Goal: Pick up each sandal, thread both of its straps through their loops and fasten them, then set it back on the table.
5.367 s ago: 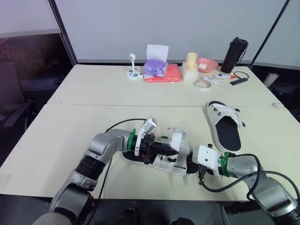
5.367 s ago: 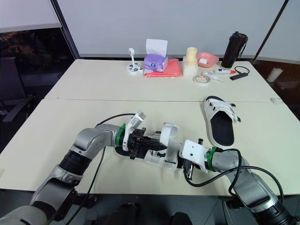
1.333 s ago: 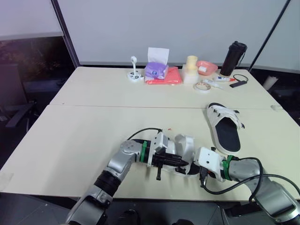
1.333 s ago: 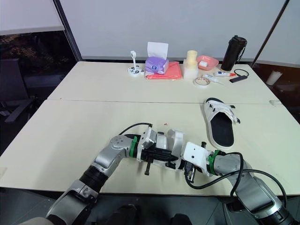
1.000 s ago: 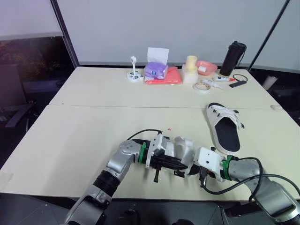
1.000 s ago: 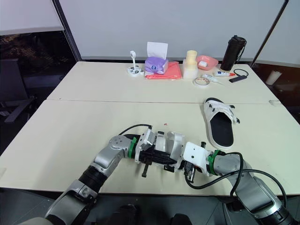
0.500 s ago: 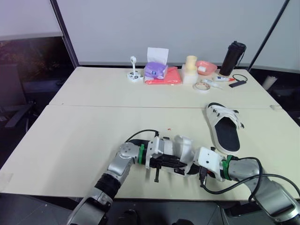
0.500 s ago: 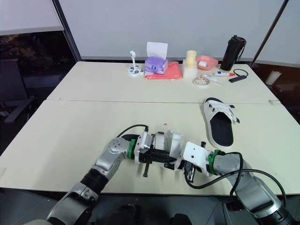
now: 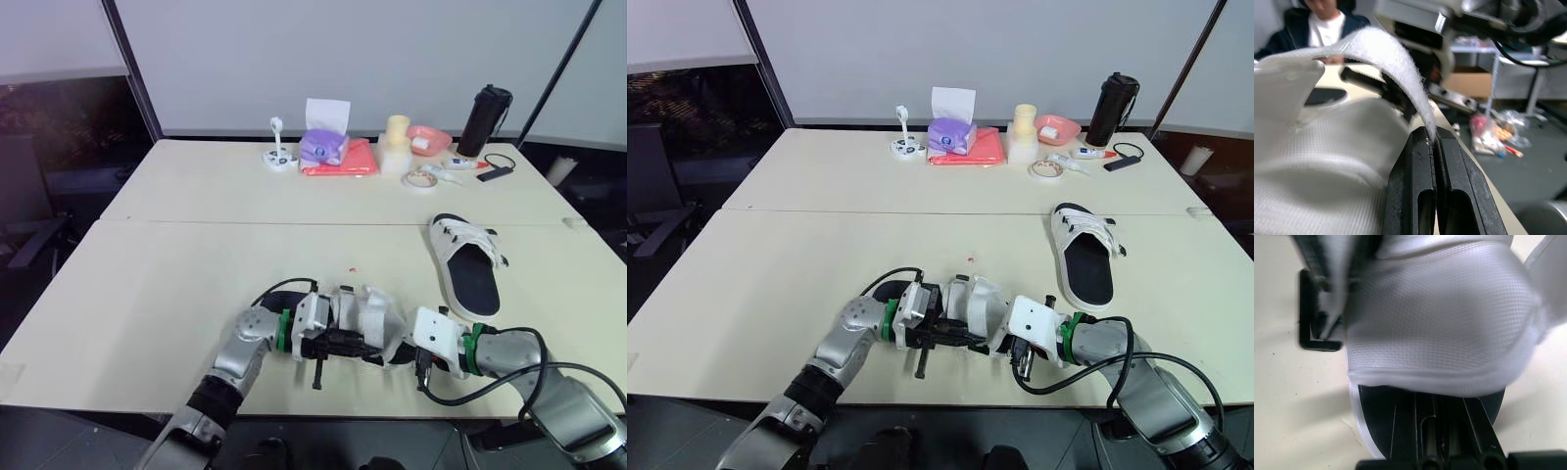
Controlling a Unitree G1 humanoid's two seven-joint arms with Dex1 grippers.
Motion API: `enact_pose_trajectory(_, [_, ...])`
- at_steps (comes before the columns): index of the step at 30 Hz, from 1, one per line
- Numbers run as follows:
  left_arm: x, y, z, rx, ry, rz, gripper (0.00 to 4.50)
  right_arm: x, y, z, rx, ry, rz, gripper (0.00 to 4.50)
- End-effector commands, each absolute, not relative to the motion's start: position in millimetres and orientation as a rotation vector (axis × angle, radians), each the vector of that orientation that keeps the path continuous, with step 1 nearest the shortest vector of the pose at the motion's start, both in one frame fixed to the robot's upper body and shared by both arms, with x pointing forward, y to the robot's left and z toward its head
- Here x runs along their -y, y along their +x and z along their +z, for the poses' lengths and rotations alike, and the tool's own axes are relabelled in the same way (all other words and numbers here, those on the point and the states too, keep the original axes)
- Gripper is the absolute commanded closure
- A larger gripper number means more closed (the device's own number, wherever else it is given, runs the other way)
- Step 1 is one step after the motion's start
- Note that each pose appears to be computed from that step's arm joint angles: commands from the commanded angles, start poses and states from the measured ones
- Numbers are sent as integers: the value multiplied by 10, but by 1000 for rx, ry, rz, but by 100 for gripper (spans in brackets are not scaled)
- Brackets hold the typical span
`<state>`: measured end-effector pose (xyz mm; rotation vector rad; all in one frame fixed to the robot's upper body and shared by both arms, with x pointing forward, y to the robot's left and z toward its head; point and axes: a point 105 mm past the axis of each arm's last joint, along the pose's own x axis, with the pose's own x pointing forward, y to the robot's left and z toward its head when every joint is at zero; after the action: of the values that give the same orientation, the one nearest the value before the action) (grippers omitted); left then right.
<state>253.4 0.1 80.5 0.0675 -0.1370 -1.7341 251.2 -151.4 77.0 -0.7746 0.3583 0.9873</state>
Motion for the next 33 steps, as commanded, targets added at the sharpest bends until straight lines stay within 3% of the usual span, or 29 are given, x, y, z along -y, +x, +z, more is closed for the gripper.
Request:
enact_pose_trajectory(1, [-29,2451,730,148,122,-1758,445,1684,2320,338,-586,-726,1025,450])
enact_pose_trajectory(9, [-15,2488,596,197,250,-1725,445,1677,2320,330,-588,-725,1030,450])
enact_pose_trajectory(17, [191,2648,763,244,271,-1702,445,1661,2351,340,-579,-726,1030,450])
enact_pose_trajectory(25, [163,2627,737,123,384,-1848,445,1651,2362,338,-574,-727,1027,450])
enact_pose_trajectory(30, [109,2693,730,58,373,-1824,445,1640,2360,330,-573,-722,1025,450])
enact_pose_trajectory(33, [83,2704,751,33,325,-1805,359,1631,2359,323,-572,-721,1026,450])
